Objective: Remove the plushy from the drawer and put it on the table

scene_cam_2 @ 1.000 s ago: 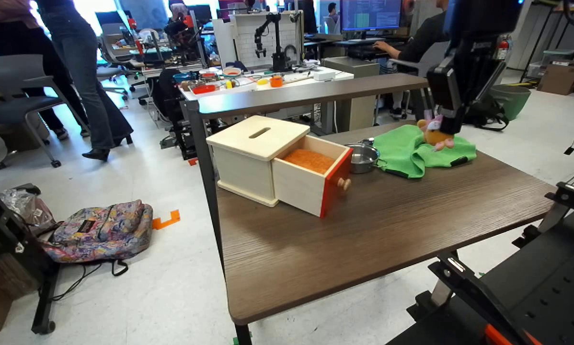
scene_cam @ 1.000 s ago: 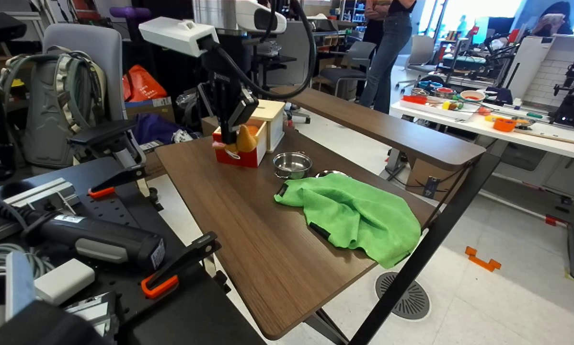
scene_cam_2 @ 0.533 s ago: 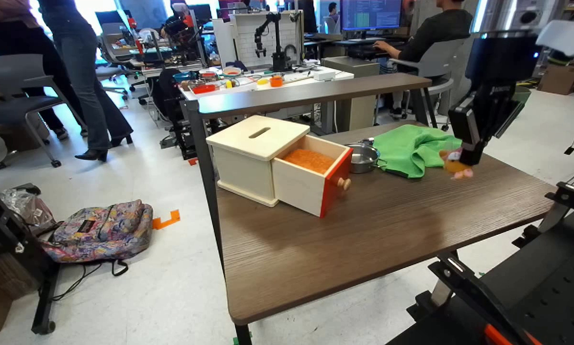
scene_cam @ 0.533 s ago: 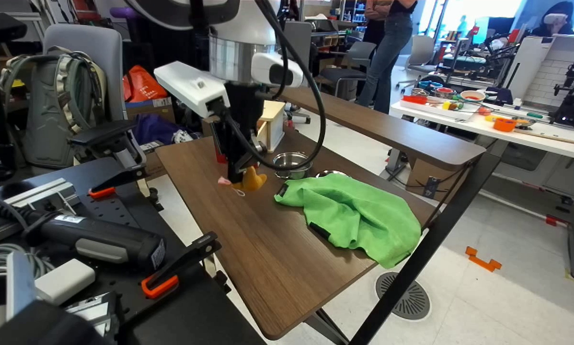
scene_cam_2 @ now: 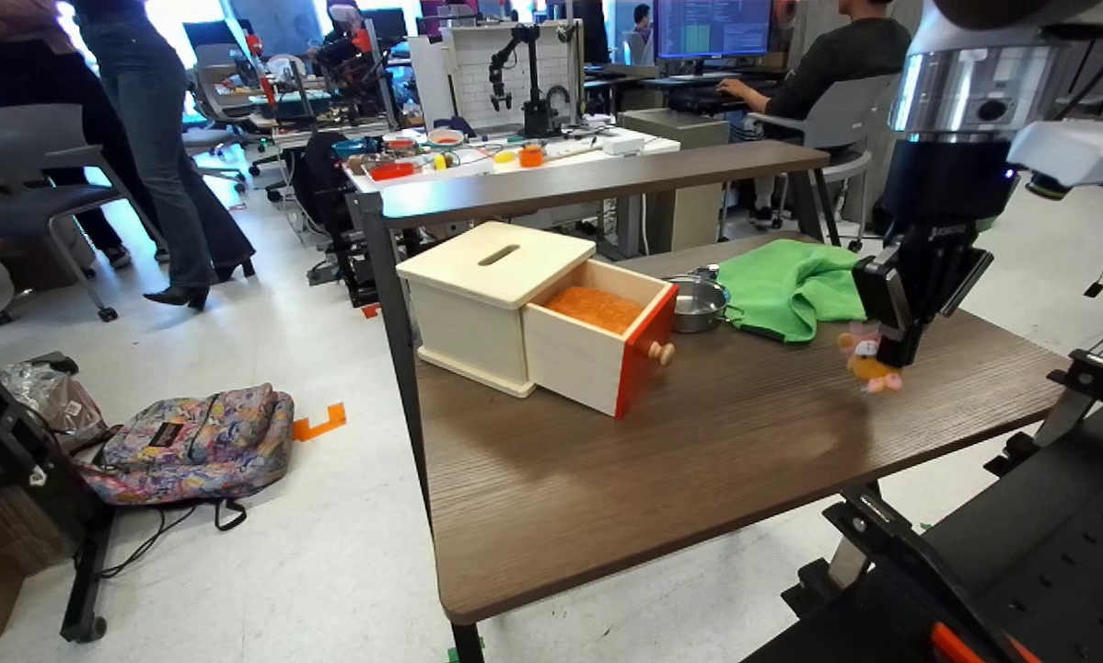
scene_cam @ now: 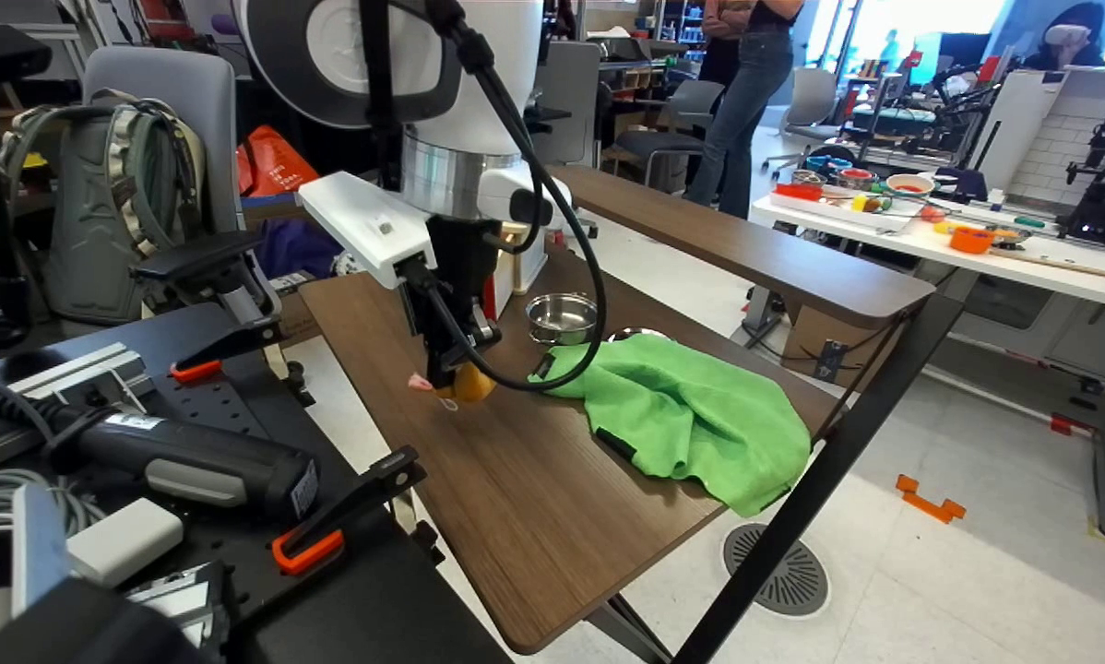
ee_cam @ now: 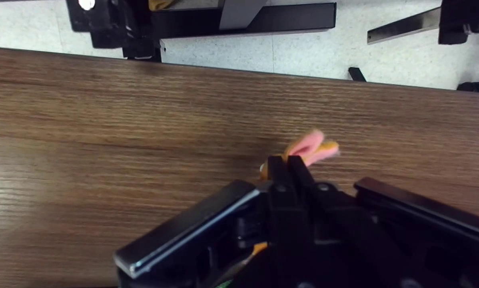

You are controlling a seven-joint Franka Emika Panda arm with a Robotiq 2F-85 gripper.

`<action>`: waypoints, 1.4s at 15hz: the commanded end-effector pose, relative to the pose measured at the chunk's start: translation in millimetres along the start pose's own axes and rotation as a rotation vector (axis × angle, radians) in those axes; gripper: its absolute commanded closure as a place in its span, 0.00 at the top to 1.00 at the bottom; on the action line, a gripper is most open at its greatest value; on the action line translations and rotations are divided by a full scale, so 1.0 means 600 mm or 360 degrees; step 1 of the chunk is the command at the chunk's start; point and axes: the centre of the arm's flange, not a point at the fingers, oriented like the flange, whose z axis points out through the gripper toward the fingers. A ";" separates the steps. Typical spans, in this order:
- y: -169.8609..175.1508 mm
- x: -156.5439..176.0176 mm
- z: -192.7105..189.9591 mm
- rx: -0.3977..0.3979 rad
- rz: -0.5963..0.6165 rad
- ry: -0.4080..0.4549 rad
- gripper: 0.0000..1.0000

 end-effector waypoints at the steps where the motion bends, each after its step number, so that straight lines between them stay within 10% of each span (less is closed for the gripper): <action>1: 0.013 0.013 0.020 0.0032 0.0004 0.0033 0.01; 6: 0.026 0.021 0.034 0.0052 0.0043 0.0018 0.01; 8: 0.029 0.027 0.028 0.0053 0.0060 -0.0015 0.32; 17: -0.010 0.049 -0.088 0.0048 0.0008 0.0147 0.96; 21: -0.024 0.068 -0.099 0.0028 -0.0030 0.0230 1.00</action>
